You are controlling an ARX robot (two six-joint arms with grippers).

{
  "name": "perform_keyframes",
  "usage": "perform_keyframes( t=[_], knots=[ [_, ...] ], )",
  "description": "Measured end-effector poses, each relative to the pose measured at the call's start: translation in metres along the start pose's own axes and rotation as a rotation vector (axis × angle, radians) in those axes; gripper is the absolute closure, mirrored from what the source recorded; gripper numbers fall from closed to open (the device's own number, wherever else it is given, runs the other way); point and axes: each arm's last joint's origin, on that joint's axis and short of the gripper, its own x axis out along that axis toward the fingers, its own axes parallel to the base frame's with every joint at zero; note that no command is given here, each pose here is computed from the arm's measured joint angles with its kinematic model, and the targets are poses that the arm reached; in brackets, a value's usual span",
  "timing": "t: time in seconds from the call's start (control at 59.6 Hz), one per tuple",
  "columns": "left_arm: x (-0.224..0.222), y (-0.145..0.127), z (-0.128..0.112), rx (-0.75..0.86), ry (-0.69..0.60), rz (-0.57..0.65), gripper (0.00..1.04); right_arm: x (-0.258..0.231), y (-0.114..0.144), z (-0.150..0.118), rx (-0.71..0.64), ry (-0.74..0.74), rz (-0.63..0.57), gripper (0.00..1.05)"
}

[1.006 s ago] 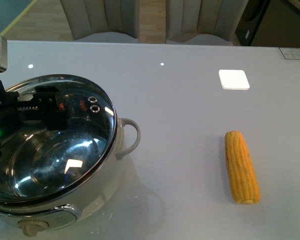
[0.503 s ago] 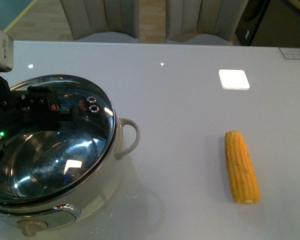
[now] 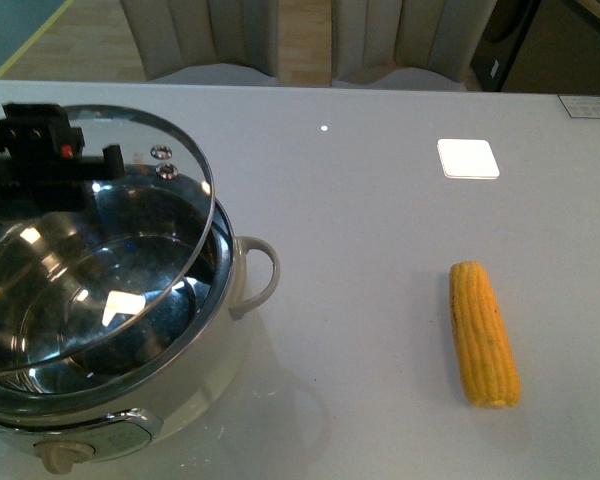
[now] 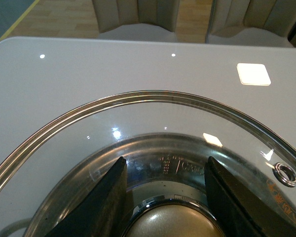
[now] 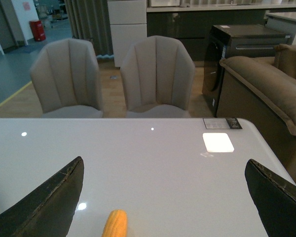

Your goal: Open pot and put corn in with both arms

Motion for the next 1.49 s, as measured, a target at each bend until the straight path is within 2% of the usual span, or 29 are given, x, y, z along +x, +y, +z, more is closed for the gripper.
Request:
perform_keyframes(
  t=[0.101,0.218,0.302,0.469,0.671,0.956,1.157,1.492],
  knots=[
    [-0.004,0.01,0.017,-0.008,-0.034,0.01,0.63,0.0,0.0,0.0,0.0,0.0,0.0,0.09],
    [-0.009,0.037,0.037,-0.017,-0.088,0.059,0.63,0.0,0.0,0.0,0.0,0.0,0.0,0.09],
    [-0.01,0.055,0.041,-0.019,-0.106,0.092,0.63,0.0,0.0,0.0,0.0,0.0,0.0,0.09],
    [-0.011,0.108,0.039,-0.04,-0.119,0.211,0.63,0.0,0.0,0.0,0.0,0.0,0.0,0.09],
    [-0.007,0.17,0.018,-0.095,-0.079,0.373,0.63,0.0,0.0,0.0,0.0,0.0,0.0,0.09],
    [0.002,0.231,-0.018,-0.149,-0.045,0.513,0.63,0.0,0.0,0.0,0.0,0.0,0.0,0.09],
    [0.023,0.248,-0.045,-0.169,-0.023,0.528,0.63,0.0,0.0,0.0,0.0,0.0,0.0,0.09],
    [0.061,0.259,-0.09,-0.176,0.039,0.499,0.63,0.0,0.0,0.0,0.0,0.0,0.0,0.09]
  ],
)
